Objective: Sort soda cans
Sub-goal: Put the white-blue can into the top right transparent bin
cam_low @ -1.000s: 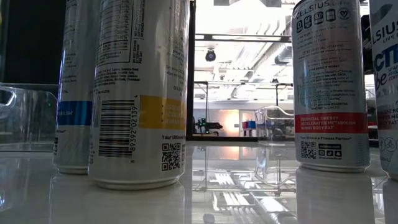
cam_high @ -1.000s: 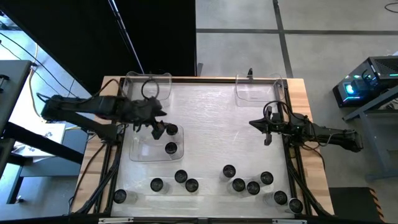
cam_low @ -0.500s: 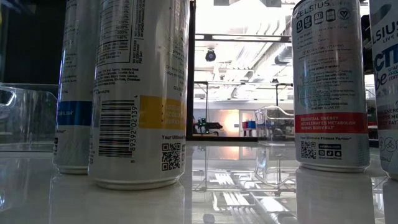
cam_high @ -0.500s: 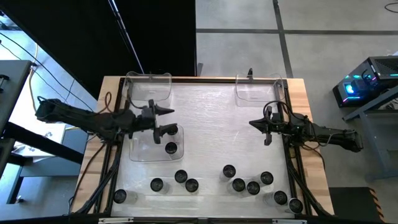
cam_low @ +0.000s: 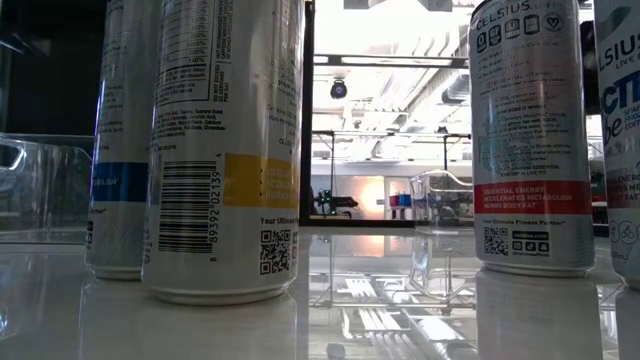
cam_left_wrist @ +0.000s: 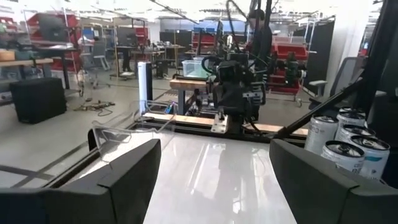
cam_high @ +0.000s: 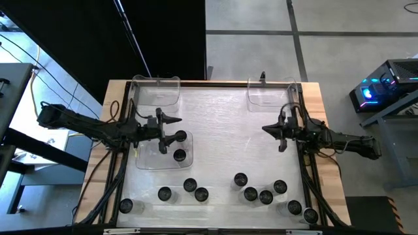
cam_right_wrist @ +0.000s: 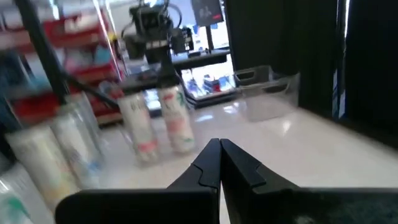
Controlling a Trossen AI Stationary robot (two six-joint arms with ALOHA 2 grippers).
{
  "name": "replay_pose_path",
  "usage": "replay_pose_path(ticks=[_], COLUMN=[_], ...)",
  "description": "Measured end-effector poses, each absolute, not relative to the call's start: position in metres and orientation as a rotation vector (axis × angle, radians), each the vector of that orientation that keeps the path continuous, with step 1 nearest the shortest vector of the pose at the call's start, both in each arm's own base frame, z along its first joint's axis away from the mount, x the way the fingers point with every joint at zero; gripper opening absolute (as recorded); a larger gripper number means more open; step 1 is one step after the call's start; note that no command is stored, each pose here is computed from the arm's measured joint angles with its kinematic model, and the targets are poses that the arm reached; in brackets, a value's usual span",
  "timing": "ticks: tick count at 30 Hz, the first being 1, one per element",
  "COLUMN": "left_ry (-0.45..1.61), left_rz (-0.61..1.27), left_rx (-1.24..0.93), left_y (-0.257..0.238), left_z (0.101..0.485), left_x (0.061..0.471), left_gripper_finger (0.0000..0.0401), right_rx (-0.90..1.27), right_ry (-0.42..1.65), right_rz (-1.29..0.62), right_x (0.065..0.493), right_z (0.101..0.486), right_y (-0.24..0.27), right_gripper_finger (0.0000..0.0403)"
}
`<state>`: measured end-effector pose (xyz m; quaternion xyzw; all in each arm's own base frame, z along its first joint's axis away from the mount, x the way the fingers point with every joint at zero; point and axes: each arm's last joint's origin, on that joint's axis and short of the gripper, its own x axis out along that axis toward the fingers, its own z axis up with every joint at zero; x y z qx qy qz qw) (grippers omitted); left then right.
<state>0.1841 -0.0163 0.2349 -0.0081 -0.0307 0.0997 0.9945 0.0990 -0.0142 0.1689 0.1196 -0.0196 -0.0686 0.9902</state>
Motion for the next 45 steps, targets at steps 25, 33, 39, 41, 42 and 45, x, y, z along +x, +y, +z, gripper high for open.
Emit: replay_pose_path(ticks=[25, 33, 39, 41, 42, 45], left_ry=[-0.143, -0.104, 0.012, 0.029, 0.035, 0.039], left_rz=[0.329, 0.332, 0.3, 0.281, 0.271, 0.242], left_rx=[0.051, 0.093, 0.078, 0.074, 0.068, 0.068], left_y=[0.005, 0.005, 0.0, -0.003, -0.004, -0.01], left_z=[0.245, 0.242, 0.23, 0.228, 0.228, 0.227], left_x=[0.182, 0.182, 0.183, 0.183, 0.183, 0.183], left_gripper_finger=[0.0294, 0.0294, 0.0294, 0.0294, 0.0294, 0.0294], right_rx=[0.291, 0.007, 0.174, 0.236, 0.27, 0.381], right_ry=[-0.408, -0.157, 0.213, 0.32, 0.363, 0.472], right_rz=[0.09, 0.192, 0.101, 0.083, 0.077, 0.058], right_x=[0.117, 0.169, 0.205, 0.215, 0.22, 0.236], right_z=[0.261, 0.319, 0.338, 0.348, 0.354, 0.367], right_y=[-0.005, 0.033, 0.073, 0.088, 0.096, 0.119], right_gripper_finger=[0.0039, 0.0117, 0.0174, 0.0189, 0.0196, 0.0208])
